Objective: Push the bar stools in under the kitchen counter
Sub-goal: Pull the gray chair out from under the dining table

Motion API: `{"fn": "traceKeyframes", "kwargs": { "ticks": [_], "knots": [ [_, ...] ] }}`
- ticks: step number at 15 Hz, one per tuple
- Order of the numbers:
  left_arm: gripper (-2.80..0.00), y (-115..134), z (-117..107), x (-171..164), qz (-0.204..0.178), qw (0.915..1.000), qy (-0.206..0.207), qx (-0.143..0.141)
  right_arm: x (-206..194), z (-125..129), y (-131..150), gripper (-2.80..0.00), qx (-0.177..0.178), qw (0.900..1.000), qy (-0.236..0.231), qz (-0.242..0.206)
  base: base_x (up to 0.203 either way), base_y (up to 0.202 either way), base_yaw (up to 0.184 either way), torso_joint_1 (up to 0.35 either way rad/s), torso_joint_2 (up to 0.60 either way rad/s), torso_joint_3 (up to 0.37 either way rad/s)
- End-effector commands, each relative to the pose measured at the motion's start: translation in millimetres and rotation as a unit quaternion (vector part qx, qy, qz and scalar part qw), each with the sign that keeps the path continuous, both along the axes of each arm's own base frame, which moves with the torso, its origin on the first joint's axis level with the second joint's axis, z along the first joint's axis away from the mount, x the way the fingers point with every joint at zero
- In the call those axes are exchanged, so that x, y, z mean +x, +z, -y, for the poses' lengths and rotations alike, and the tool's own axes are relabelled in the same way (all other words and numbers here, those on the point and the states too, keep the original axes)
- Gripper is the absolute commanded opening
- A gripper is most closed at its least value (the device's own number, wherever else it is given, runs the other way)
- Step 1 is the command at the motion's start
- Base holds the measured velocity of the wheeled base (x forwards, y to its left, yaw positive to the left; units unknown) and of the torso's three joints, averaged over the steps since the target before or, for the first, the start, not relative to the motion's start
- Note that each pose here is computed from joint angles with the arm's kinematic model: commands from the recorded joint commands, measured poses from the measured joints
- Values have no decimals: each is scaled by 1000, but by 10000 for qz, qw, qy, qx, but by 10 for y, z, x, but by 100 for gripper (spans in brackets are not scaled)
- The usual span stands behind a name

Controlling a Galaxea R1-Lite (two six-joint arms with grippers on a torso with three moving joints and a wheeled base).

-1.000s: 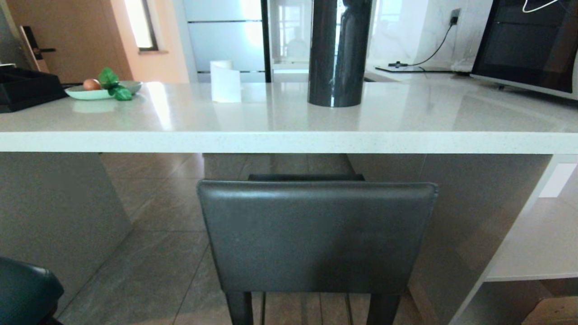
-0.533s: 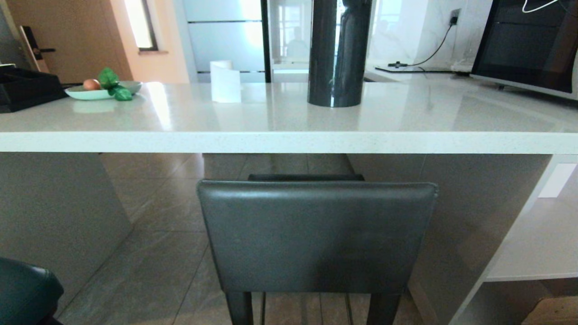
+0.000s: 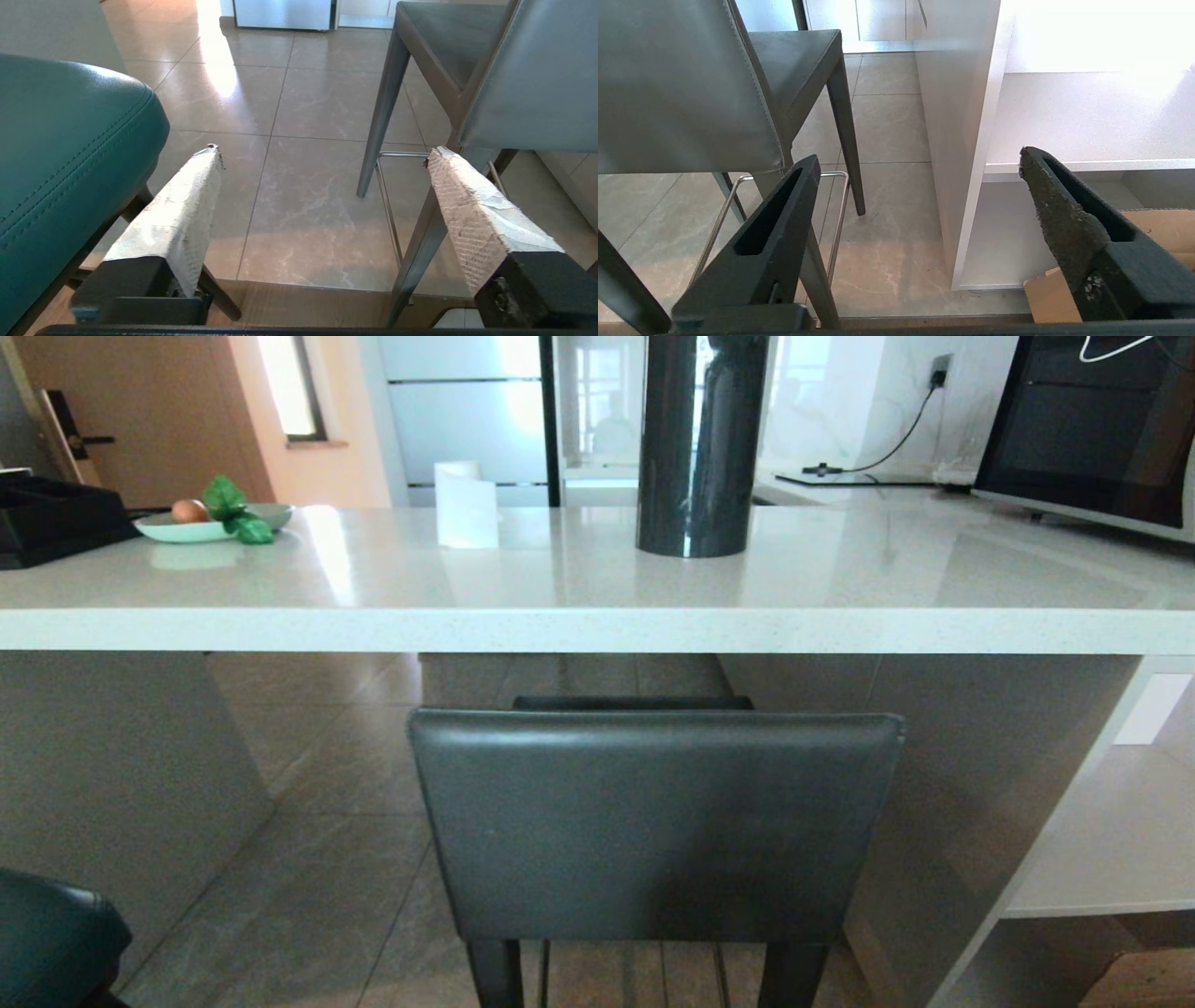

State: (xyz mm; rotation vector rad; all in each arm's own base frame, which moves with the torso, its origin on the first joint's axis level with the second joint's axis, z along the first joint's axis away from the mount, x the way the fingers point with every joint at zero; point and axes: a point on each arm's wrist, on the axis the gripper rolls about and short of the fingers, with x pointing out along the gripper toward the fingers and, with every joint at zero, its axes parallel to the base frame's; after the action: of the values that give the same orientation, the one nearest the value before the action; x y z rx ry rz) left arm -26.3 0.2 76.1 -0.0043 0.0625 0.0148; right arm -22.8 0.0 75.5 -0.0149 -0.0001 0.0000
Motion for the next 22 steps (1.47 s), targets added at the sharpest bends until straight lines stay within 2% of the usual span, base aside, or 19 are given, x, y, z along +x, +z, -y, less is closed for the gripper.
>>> {"fn": "traceKeyframes", "kwargs": {
  "ticks": [1,3,5,6,8,12,13,14,16,17,18,19,20,22],
  "knots": [
    [0,0,0,-1,-18,10000,20,-43,3,-3,-10,0,-63,10000,60,-31,0,0,0,0,0,0],
    [0,1,0,-3,-26,10000,7,-6,9,-5,-16,0,-108,9998,109,-153,0,0,0,0,0,0],
    [0,-3,0,-2,-25,10000,-21,14,0,-6,-16,0,-116,9998,123,-77,0,0,0,0,0,0],
    [0,0,2,-3,-15,10000,-61,76,0,-6,-10,0,-133,9998,131,-45,0,0,0,0,0,0],
    [0,8,10,-3,28,9983,-259,530,1,-8,-5,0,-423,9990,169,-9,0,0,0,0,0,0],
    [0,22,14,-7,71,9974,-345,631,-2,-11,17,0,-484,9985,237,4,0,0,0,0,0,0],
    [0,107,16,-27,200,9975,-383,561,-16,-13,120,0,-447,9986,281,97,0,0,0,0,0,0],
    [0,297,19,-56,348,9977,-434,397,-6,-14,255,0,-370,9988,317,88,0,0,0,0,0,0],
    [0,697,22,26,182,9984,-524,70,36,-19,587,0,-248,9985,481,102,0,0,0,0,0,0],
    [0,874,24,123,-3,9979,-638,-87,55,-27,716,0,-166,9964,824,129,0,0,0,0,0,0],
    [0,1012,33,217,-164,9951,-945,-251,59,-44,755,0,-40,9912,1322,109,0,0,0,0,0,0],
    [0,1089,50,278,-287,9871,-1521,-399,66,-60,731,0,174,9853,1702,-4,0,0,0,0,0,0],
    [0,1114,69,294,-377,9742,-2154,-553,71,-77,706,0,378,9768,2104,-120,0,0,0,0,0,0],
    [0,1100,110,316,-493,9395,-3264,-917,78,-114,710,0,1021,9464,3032,-435,0,0,0,0,0,0]
  ]
}}
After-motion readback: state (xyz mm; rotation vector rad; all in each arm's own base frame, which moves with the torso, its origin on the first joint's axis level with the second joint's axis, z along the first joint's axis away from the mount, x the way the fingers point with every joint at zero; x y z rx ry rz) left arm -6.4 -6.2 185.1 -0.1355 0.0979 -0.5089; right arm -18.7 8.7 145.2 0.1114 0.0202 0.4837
